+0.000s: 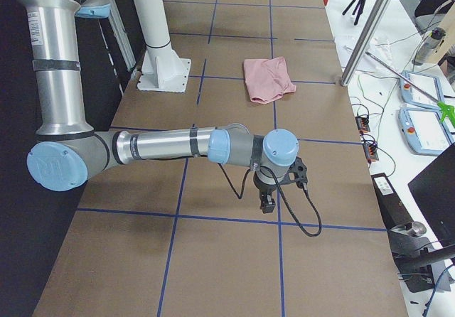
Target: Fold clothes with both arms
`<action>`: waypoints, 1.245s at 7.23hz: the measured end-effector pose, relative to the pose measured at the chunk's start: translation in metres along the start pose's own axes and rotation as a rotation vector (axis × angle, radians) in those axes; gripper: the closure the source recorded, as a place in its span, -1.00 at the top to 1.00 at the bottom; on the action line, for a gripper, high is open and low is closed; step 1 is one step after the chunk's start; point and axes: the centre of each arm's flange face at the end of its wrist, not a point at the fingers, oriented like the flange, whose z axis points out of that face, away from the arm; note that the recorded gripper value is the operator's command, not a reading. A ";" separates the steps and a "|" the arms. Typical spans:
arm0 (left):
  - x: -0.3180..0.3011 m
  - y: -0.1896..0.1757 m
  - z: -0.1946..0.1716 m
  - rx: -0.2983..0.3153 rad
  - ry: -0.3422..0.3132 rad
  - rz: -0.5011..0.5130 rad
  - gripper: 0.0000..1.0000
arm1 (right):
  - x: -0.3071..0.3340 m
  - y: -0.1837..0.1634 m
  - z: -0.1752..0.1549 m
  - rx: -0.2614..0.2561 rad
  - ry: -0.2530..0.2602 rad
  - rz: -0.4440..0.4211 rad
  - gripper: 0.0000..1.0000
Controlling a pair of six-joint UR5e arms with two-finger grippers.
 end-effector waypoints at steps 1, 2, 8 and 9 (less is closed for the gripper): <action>-0.004 0.001 0.002 -0.006 -0.014 0.018 1.00 | 0.002 0.003 0.002 -0.004 0.000 0.005 1.00; -0.005 0.001 0.003 -0.009 -0.019 0.027 1.00 | 0.004 0.005 0.004 -0.008 0.000 0.008 1.00; -0.004 0.002 0.004 -0.012 -0.015 0.028 1.00 | 0.010 0.014 0.009 0.018 0.047 0.138 1.00; -0.004 0.002 0.003 -0.011 -0.015 0.028 1.00 | 0.009 0.012 0.008 0.041 0.065 0.158 1.00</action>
